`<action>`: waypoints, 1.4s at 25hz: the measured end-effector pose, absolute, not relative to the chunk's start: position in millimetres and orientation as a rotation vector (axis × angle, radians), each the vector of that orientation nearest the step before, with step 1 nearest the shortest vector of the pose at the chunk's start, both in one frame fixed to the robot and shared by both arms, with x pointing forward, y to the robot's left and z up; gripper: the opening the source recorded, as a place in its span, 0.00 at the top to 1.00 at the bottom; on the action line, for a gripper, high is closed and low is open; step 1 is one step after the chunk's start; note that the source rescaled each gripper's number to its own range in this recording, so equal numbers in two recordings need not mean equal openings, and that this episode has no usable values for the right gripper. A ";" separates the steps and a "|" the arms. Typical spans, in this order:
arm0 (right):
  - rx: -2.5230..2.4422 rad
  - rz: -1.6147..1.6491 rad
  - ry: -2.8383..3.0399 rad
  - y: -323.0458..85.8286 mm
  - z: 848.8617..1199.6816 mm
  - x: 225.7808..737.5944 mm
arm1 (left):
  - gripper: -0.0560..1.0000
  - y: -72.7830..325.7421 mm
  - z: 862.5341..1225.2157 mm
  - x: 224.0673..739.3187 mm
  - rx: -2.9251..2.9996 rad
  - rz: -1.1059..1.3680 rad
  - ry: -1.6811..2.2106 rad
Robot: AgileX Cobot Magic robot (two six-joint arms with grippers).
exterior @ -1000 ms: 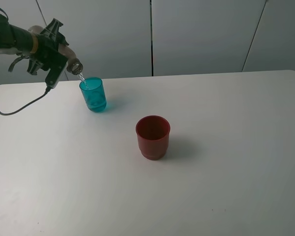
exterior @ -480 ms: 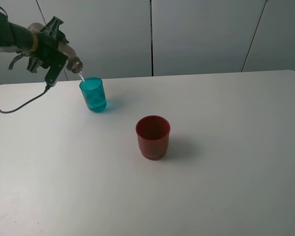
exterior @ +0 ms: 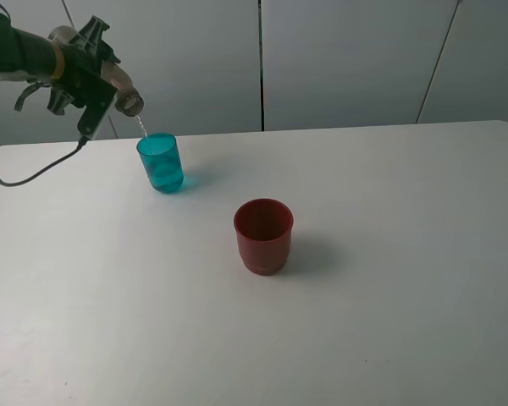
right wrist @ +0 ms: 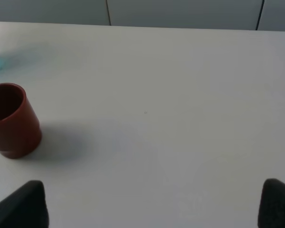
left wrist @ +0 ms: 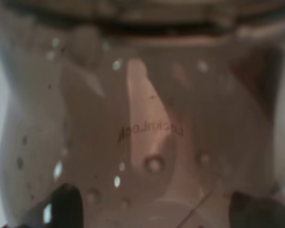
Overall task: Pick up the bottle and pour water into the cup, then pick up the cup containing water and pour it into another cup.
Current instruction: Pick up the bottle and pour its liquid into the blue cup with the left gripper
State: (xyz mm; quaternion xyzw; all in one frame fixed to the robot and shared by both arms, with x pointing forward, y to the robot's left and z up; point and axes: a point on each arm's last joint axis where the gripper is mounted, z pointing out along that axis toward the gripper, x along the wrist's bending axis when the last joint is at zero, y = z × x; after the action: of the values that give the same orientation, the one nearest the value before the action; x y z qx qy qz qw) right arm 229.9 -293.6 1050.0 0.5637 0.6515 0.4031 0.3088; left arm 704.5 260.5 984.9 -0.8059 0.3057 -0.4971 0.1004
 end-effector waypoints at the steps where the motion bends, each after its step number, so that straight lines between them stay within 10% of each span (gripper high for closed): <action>1: 1.490 1.065 1.722 -293.6 1050.0 229.9 | 0.72 260.3 985.0 704.4 -2.382 -1.471 0.905; 35: 1.490 1.065 1.722 -293.6 1050.0 229.9 | 0.72 252.9 986.5 703.7 -2.287 -1.499 1.097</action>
State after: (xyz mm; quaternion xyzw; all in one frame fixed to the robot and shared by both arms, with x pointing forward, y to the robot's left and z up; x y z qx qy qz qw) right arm 229.9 -293.6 1050.0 0.5637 0.6515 0.4031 0.3088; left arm 703.7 252.9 986.5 -0.7725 0.3707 -0.5063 0.0975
